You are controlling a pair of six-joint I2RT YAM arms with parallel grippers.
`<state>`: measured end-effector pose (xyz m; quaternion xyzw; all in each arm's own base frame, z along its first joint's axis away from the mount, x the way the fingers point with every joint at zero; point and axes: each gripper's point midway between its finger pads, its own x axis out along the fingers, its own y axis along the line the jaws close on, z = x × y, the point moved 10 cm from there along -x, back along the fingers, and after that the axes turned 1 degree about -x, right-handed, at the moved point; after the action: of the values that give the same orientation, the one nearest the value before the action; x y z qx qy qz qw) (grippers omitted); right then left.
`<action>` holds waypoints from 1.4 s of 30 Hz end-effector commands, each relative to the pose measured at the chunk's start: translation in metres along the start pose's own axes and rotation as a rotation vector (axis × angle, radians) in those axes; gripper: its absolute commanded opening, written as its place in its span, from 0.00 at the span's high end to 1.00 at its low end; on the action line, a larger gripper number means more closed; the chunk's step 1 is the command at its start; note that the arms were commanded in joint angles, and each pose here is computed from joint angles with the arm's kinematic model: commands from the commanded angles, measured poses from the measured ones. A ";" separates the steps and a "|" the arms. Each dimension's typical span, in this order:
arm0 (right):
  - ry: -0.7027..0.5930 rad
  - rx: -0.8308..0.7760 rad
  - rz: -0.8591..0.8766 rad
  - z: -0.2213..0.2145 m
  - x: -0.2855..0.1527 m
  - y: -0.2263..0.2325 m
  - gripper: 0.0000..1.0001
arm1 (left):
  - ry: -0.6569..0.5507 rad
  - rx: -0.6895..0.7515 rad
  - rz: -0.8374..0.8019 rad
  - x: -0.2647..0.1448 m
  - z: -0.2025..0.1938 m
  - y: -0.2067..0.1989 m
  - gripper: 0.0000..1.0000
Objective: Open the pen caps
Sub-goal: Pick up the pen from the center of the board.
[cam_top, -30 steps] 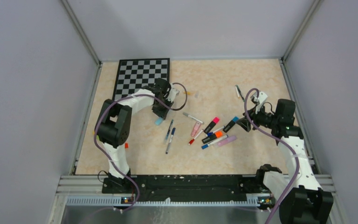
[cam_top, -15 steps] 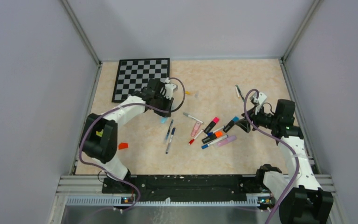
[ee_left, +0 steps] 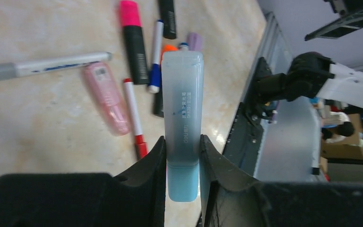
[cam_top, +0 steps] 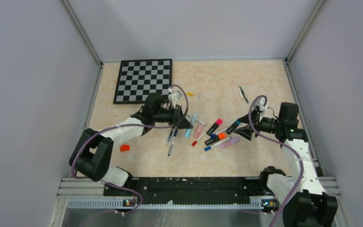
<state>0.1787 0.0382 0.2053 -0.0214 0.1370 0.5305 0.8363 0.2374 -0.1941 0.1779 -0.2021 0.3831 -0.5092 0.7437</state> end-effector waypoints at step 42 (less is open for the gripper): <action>0.083 0.479 0.115 0.036 0.072 0.017 1.00 | -0.411 0.173 0.095 0.108 -0.038 -0.143 0.84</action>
<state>0.1933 0.1098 0.2097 0.1702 0.3237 0.5081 0.7798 0.1417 -0.3361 0.1862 -0.1844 0.2288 -0.4377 0.8497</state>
